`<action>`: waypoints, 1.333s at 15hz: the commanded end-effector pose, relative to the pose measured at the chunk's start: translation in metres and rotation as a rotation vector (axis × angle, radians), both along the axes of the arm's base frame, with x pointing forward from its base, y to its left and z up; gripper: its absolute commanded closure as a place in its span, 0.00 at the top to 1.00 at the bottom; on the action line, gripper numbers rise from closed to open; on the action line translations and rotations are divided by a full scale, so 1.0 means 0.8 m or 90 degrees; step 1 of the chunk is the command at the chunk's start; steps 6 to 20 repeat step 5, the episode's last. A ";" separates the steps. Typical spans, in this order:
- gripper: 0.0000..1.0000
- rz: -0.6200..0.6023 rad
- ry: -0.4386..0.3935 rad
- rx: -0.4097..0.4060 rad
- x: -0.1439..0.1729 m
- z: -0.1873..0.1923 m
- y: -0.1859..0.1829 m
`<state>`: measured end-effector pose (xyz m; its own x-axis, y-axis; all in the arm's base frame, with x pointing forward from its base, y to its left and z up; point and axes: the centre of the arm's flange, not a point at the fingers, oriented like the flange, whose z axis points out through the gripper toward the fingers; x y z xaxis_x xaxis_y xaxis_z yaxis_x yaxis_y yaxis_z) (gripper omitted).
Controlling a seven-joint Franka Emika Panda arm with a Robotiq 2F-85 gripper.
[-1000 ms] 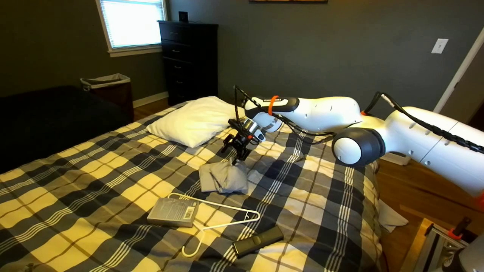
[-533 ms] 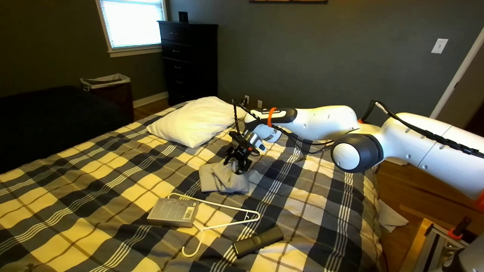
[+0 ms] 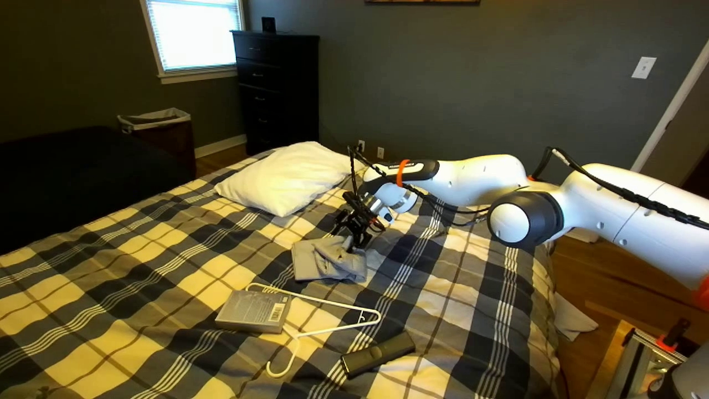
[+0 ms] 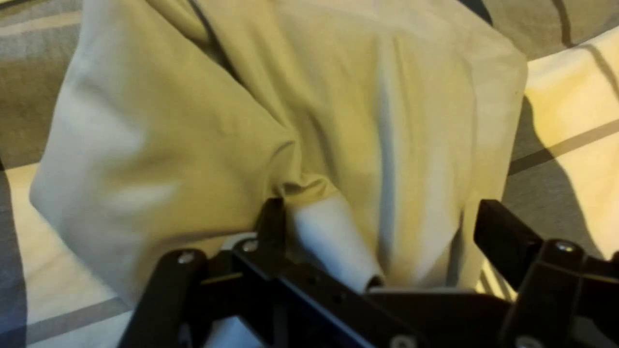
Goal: Put the right cloth on the left cloth
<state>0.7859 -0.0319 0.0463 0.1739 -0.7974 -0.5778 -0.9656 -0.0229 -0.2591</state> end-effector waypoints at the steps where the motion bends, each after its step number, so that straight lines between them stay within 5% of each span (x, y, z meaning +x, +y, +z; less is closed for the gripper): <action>1: 1.00 0.077 -0.099 0.024 0.003 0.040 -0.030; 2: 1.00 0.095 -0.133 0.012 -0.007 0.057 -0.040; 3: 1.00 0.056 -0.090 0.005 0.012 0.033 -0.022; 5: 1.00 0.074 -0.124 -0.003 0.016 0.052 -0.040; 20: 1.00 0.074 -0.124 -0.003 0.016 0.052 -0.040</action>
